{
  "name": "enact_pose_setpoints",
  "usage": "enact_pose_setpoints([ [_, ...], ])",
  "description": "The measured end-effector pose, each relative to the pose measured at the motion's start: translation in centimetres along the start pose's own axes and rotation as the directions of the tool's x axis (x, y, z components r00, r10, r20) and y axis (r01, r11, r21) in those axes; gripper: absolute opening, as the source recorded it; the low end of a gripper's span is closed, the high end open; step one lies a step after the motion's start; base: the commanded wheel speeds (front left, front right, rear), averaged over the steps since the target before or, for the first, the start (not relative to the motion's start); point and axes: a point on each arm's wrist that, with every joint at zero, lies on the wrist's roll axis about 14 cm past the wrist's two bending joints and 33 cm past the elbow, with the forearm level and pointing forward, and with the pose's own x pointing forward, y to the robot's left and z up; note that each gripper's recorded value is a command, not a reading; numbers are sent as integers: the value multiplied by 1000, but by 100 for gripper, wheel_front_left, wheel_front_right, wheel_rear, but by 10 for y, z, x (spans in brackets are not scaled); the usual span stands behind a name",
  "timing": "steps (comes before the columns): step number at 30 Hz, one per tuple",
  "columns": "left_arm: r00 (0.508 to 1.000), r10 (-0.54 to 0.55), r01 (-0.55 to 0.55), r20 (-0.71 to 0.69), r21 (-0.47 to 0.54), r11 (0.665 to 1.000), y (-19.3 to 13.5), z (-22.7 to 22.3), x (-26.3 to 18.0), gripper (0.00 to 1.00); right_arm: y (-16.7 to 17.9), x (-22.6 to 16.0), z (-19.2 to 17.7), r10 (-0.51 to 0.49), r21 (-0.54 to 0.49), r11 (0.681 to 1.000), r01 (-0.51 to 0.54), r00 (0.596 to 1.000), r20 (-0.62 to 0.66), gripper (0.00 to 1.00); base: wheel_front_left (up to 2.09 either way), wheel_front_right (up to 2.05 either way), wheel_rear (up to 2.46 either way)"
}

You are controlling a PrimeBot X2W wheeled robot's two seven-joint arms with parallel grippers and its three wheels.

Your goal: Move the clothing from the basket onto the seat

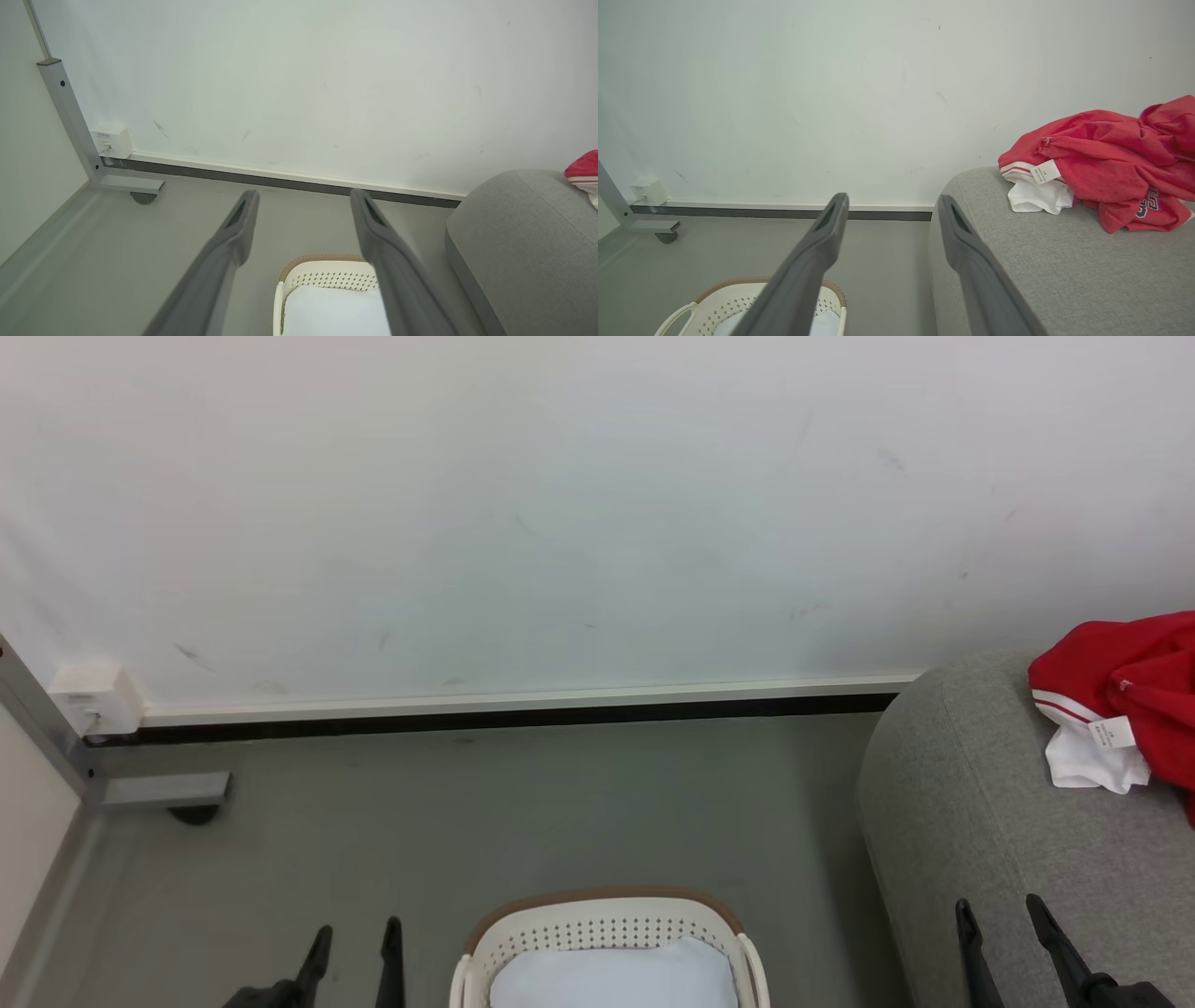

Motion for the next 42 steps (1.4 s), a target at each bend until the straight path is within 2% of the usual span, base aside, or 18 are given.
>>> enact_pose_setpoints([
  [7,1000,-11,11,-4,-2,1000,-1,-1,3,100,-1,0,-2,-4,1,1000,4,1000,-6,100,0,0,0],
  [8,1000,-13,13,-9,-5,1000,-2,-3,2,0,-1,-1,-3,-4,2,1000,4,1000,-8,0,0,0,0],
  [13,997,3,-5,-78,-18,1000,1,-24,-7,0,-3,-9,-21,-17,17,1000,18,998,-68,0,0,0,0],
  [23,992,47,-68,-116,-189,980,12,-27,-5,0,-11,-8,-24,-65,197,977,82,994,-93,0,0,0,0],
  [31,991,64,-100,-120,-320,942,16,-23,-3,0,-16,-5,-22,-93,328,937,121,991,-101,0,0,0,0],
  [42,989,78,-131,-128,-477,869,22,-18,3,0,-20,2,-18,-111,479,865,147,989,-103,0,0,0,0],
])
